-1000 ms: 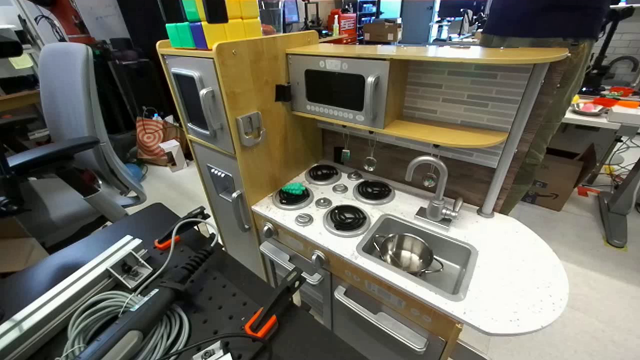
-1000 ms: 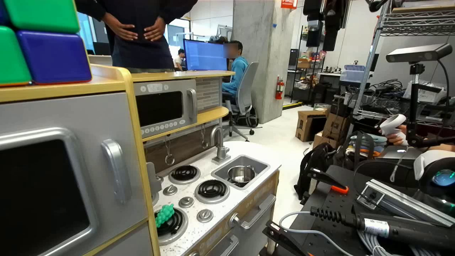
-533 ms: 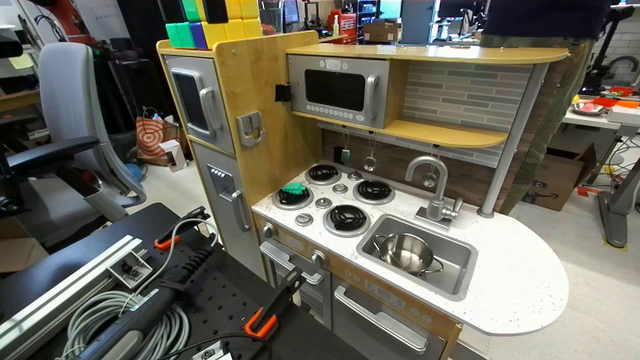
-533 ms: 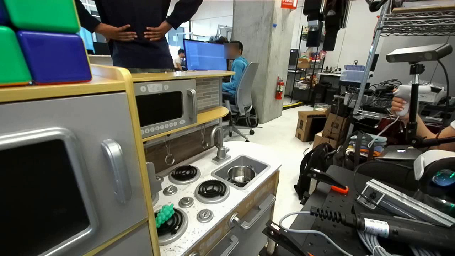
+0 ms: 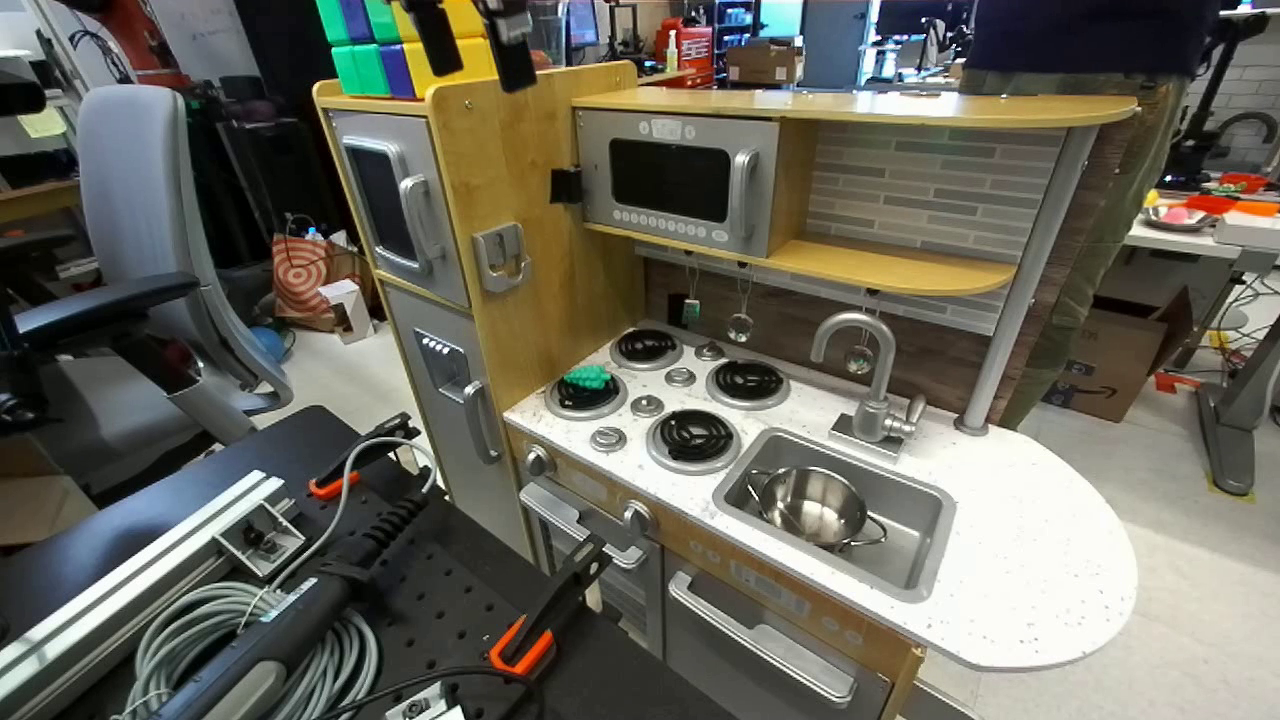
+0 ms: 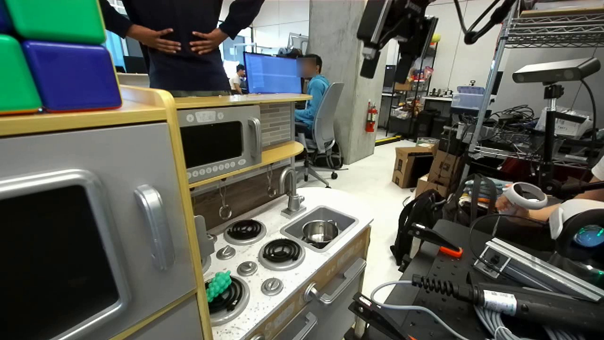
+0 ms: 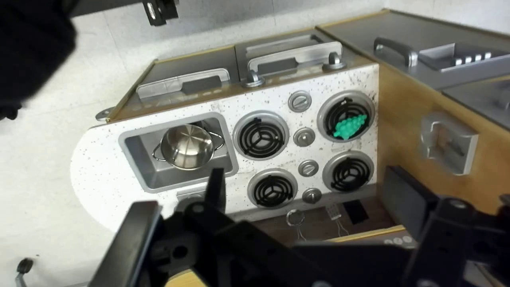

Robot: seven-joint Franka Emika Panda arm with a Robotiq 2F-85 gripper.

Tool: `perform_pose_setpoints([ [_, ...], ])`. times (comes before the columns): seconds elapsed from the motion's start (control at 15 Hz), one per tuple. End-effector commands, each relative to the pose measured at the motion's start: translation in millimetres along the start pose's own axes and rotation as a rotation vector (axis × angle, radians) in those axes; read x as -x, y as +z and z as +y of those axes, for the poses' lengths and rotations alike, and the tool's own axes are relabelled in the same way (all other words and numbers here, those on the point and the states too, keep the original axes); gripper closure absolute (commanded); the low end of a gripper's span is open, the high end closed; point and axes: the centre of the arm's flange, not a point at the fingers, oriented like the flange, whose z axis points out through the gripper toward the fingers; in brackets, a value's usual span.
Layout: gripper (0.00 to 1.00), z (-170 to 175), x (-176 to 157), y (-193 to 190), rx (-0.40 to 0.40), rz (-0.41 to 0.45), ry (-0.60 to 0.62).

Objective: Put the plush toy into the pot.

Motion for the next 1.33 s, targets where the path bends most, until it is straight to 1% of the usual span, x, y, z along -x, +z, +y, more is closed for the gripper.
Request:
perform_pose_setpoints([
  [0.0,0.00,-6,-34,79,0.014,0.054,0.118],
  [0.13,0.00,-7,-49,114,0.037,0.056,0.177],
  [0.33,0.00,-5,-70,159,0.056,0.008,0.297],
  [0.47,0.00,-6,-84,182,0.055,-0.040,0.382],
  [0.6,0.00,-7,-95,197,0.060,-0.064,0.440],
  [0.73,0.00,-6,-104,204,0.051,-0.081,0.482],
  [0.8,0.00,-6,-106,203,0.046,-0.084,0.501],
  [0.87,0.00,-6,-104,194,0.025,-0.109,0.500],
  [0.93,0.00,-1,-92,204,0.042,-0.076,0.475],
  [1.07,0.00,-4,-97,201,0.033,-0.092,0.491],
  [1.2,0.00,-5,-99,199,0.031,-0.090,0.492],
  [1.27,0.00,-4,-98,203,0.048,-0.054,0.573],
])
